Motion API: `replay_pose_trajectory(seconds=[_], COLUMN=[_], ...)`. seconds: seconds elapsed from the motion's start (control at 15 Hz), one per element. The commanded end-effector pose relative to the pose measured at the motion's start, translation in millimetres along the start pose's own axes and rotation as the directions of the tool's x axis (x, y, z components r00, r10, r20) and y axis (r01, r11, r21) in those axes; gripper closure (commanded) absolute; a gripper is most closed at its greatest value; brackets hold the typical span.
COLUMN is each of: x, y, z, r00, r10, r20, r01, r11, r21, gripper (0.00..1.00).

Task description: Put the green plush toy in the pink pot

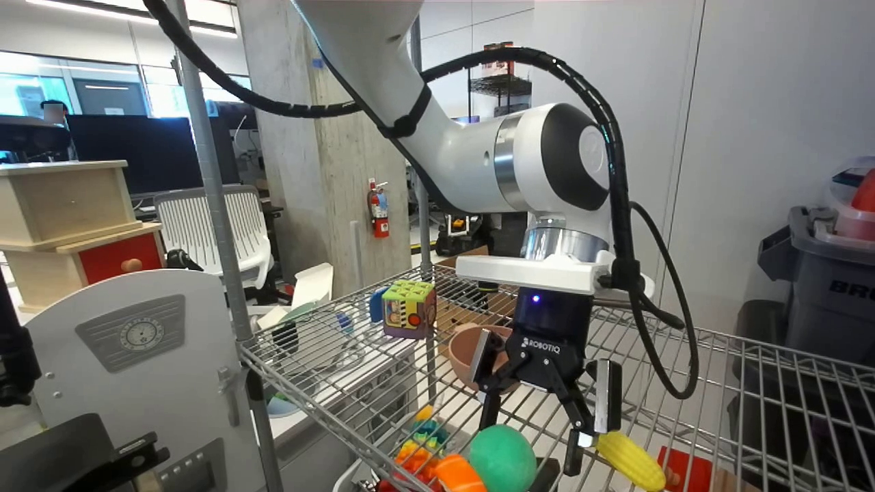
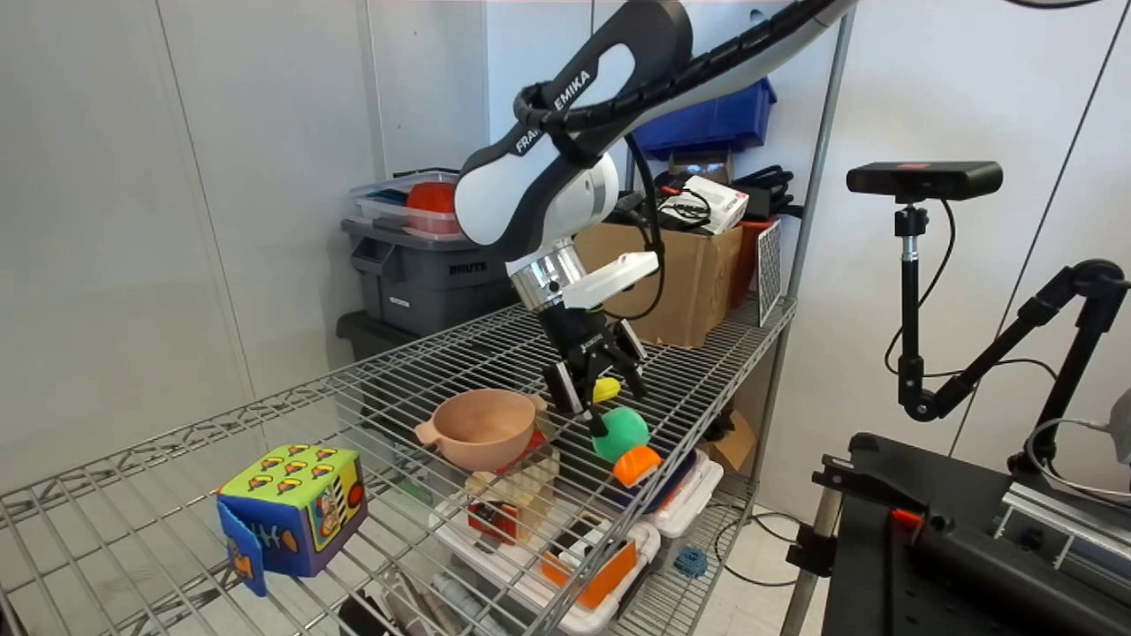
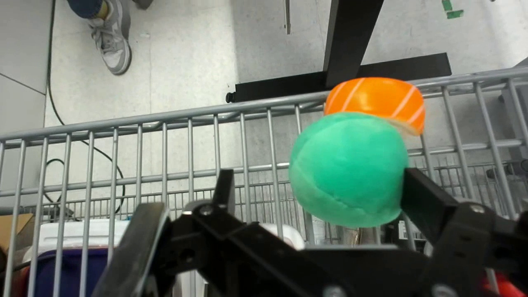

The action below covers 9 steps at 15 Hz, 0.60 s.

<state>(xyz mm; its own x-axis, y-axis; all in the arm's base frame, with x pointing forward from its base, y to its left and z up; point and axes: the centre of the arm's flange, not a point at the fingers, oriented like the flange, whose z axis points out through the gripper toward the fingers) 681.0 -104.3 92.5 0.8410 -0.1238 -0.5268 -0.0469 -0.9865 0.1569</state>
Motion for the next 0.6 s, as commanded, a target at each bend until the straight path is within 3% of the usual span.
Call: replay_pose_trajectory(seconds=[0.0,0.07,0.2,0.53], x=[21,25,30,33], y=[-16,-22,-29,-40], z=[-9,-11,-15,-27], r00=[0.999,0.999,0.998,0.996], r10=[-0.007,-0.007,-0.011,-0.001], r20=[0.046,0.050,0.067,0.094], r01=[0.007,0.007,0.010,-0.001], r11=[1.000,1.000,1.000,1.000], r21=[0.002,0.005,0.010,0.016], gripper=[0.00,0.25,0.34,0.73])
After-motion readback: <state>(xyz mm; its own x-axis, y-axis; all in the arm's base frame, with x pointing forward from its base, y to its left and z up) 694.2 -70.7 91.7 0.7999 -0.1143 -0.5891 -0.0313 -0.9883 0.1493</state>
